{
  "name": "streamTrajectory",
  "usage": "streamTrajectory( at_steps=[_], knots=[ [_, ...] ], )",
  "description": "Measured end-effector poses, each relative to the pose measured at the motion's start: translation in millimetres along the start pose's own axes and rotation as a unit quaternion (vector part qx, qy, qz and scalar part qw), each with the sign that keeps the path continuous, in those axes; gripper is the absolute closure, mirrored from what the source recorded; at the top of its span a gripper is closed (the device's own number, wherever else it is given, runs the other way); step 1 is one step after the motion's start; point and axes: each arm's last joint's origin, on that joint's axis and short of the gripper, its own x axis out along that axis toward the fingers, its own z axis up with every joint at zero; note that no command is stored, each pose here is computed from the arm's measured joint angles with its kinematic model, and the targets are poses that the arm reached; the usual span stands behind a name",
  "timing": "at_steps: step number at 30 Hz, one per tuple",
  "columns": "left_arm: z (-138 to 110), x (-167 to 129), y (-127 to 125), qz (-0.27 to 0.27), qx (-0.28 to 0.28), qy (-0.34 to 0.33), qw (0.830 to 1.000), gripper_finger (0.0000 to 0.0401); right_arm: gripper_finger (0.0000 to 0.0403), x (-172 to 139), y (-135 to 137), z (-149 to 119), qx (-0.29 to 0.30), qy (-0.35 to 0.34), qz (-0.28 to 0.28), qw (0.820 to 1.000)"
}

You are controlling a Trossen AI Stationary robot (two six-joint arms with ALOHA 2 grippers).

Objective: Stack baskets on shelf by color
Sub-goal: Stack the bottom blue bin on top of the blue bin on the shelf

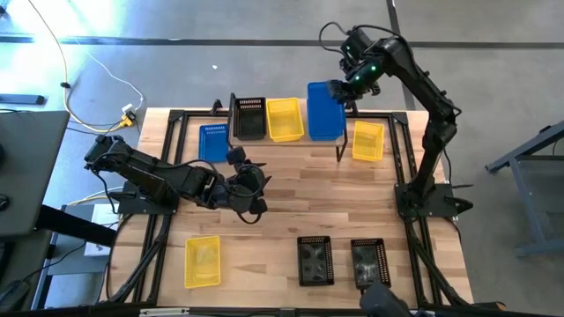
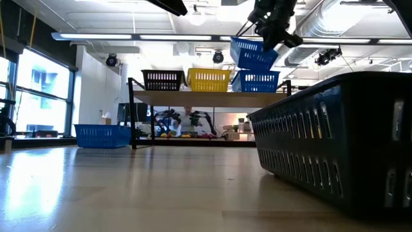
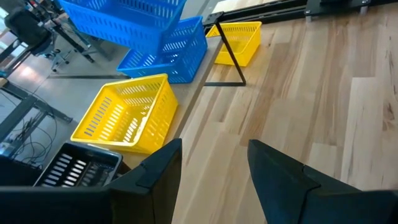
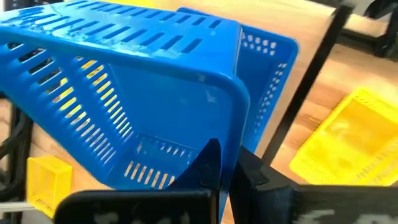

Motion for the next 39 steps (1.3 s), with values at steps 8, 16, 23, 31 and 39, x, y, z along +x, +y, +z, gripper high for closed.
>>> streamTrajectory(
  at_steps=[8, 16, 23, 31, 39],
  knots=[
    [0, 0, 0, 0.0, 0.0, 0.0, 1.0, 0.0229, 0.0403, 0, 2, -1, 0.006, 0.002, 0.002, 1.0],
    [0, 0, 0, 0.0, 0.001, 0.001, 1.0, 0.0229, 0.0403, 1, 5, -3, -0.007, 0.004, 0.003, 1.0],
    [-1, 0, 0, 0.001, 0.002, 0.003, 1.0, 0.0229, 0.0403, 2, 18, -12, -0.06, 0.009, 0.009, 0.998],
    [-1, 1, 0, 0.001, 0.002, 0.003, 1.0, 0.0229, 0.0403, -28, 16, -29, -0.074, -0.039, 0.002, 0.996],
    [-1, 1, 0, 0.001, 0.002, 0.003, 1.0, 0.0229, 0.0403, -56, 3, -69, -0.074, -0.071, -0.017, 0.995]
  ],
)
